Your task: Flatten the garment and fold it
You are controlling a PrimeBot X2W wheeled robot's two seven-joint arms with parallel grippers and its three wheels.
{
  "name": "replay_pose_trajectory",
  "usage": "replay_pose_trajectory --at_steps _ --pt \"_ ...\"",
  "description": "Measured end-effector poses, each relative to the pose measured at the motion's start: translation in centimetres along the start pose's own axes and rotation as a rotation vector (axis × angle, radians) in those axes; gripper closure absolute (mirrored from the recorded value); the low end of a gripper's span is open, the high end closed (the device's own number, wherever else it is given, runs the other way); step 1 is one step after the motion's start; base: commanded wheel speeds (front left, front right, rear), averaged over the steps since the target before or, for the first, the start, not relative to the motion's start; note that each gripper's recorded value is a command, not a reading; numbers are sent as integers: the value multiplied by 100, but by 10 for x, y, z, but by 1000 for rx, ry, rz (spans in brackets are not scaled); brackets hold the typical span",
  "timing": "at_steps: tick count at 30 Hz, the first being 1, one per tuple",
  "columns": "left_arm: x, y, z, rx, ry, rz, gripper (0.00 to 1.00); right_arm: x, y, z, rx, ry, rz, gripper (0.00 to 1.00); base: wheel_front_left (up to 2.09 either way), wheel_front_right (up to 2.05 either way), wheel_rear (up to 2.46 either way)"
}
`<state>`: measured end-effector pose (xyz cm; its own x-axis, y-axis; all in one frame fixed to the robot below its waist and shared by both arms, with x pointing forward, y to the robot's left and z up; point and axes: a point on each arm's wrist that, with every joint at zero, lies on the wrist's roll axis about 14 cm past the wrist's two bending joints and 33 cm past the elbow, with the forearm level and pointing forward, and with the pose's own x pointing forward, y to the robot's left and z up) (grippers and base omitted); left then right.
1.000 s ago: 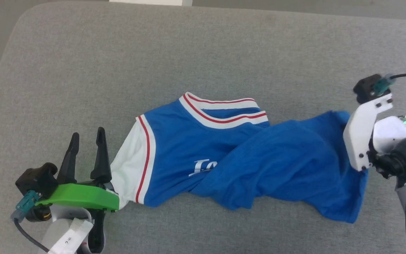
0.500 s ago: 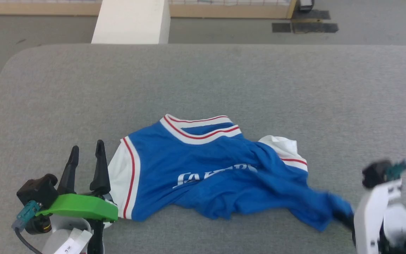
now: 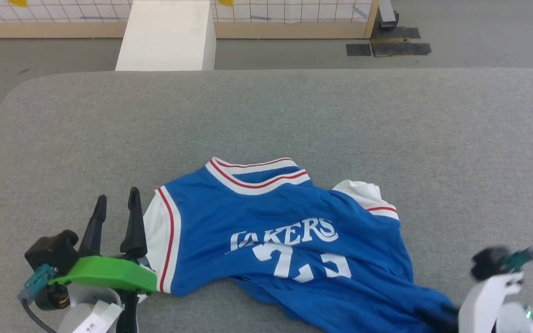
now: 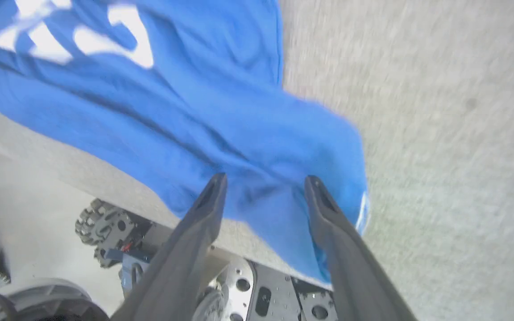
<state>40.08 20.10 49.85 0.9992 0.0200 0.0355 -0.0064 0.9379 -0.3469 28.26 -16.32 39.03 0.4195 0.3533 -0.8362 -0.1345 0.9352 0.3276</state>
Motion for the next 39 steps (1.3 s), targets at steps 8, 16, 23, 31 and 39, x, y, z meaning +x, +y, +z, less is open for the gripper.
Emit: replay_pose_trajectory --at_steps 8,16,23,31,39 --pt "-4 2 5 3 -12 9 0 -47 0 131 -32 -588 -6 0 0 0 0" --pt "-8 5 8 -1 -19 20 0 -41 -11 148 -43 -680 -64 0 0 0 0" --pt "-7 9 1 4 2 34 0 -5 10 154 -187 -480 -51 0 0 0 0" --pt "1 14 -14 2 39 49 0 34 24 163 -382 -182 -94 0 0 0 0" --pt "8 28 -31 1 79 90 0 77 20 144 -492 62 -122 0 0 0 0"
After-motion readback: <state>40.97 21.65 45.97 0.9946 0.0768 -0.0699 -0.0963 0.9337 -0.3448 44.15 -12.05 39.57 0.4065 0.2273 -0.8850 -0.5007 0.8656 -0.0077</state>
